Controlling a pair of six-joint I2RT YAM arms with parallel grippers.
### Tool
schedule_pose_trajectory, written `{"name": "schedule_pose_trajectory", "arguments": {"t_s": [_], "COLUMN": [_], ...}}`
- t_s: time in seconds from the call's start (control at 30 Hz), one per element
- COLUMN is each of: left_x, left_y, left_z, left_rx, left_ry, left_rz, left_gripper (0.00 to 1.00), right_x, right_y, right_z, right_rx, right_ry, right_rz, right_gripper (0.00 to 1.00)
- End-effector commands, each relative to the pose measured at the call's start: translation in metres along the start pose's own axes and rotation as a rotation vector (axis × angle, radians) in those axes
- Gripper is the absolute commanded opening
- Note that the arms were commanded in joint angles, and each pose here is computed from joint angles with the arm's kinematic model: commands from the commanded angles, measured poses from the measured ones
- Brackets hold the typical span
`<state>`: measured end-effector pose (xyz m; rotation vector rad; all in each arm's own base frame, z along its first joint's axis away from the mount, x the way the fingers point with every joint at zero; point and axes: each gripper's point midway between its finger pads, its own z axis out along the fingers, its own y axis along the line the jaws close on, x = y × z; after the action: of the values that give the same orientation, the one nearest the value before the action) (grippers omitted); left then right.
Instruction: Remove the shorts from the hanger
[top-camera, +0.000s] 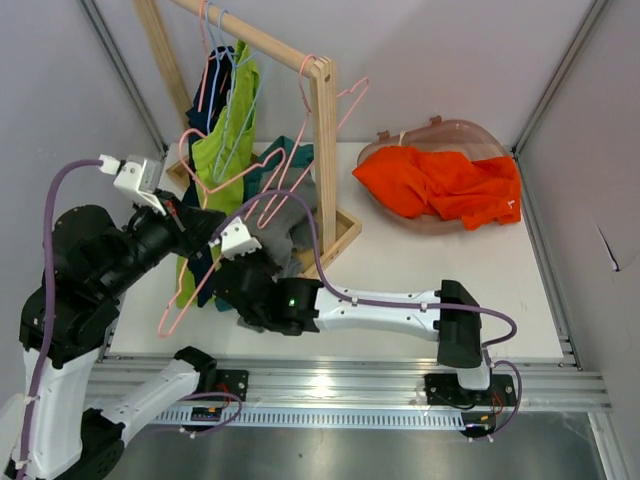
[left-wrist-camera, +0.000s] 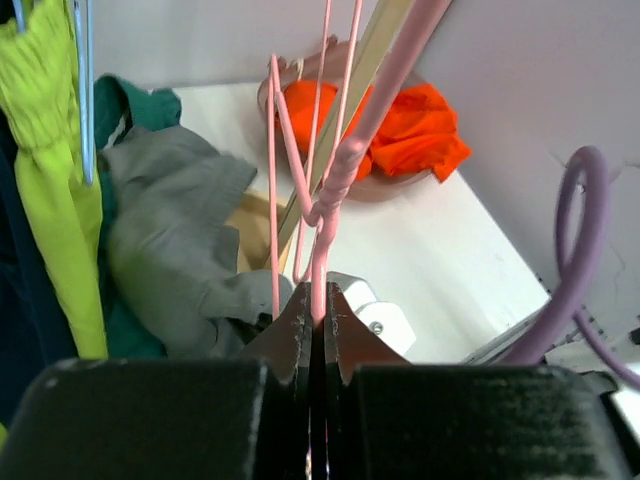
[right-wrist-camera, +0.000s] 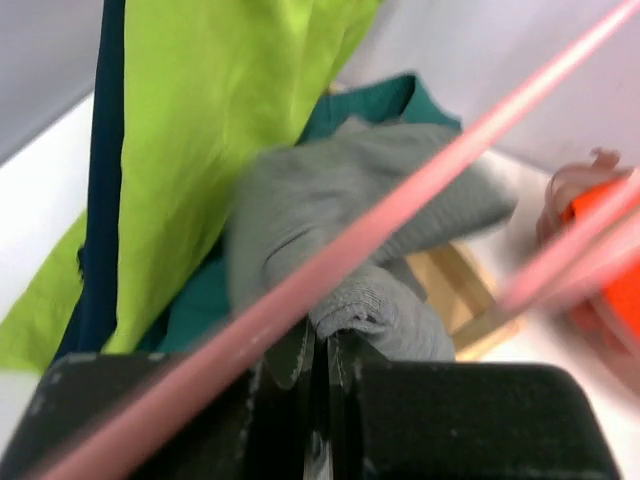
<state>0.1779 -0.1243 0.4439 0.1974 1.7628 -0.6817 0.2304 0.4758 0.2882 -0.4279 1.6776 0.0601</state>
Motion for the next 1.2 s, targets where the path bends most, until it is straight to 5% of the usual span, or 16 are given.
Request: {"name": "schedule_pose_trajectory", "arguments": {"t_s": [0.0,0.23,0.4,0.6,0.77,0.93,1.17], "left_x": [0.039,-0.036,-0.060,-0.085,-0.112,-0.123,-0.127], "left_y": [0.013,0.025,0.032,0.025,0.016,0.006,0.015], "left_z": [0.005,-0.002,0.023,0.061,0.086,0.122,0.164], "left_rx": [-0.041,-0.191,-0.257,-0.224,-0.182,-0.061,0.030], "left_ry": [0.137,-0.029,-0.058,-0.101,-0.132,-0.115,-0.101], "left_rz": [0.012,0.080,0.087,0.079,0.096,0.120,0.127], "left_gripper": [0.00,0.00,0.00,0.00,0.00,0.00,0.00], "right_x": [-0.020,-0.002,-0.008,-0.068,-0.126,-0.211,-0.268], "right_y": [-0.012,0.034,0.016,-0.097,-0.194,-0.335,-0.433], "right_z": [-0.032,-0.143,-0.193,-0.187,-0.130,-0.129,-0.100], "right_rx": [-0.029,-0.144,-0.132,0.074,0.211,0.324,0.442], "right_ry": [-0.017,-0.037,-0.063,-0.162,-0.153,-0.348,-0.559], "right_rz": [0.116,0.146,0.182,0.114,0.203,0.395,0.342], "right_gripper": [0.00,0.00,0.00,0.00,0.00,0.00,0.00]}}
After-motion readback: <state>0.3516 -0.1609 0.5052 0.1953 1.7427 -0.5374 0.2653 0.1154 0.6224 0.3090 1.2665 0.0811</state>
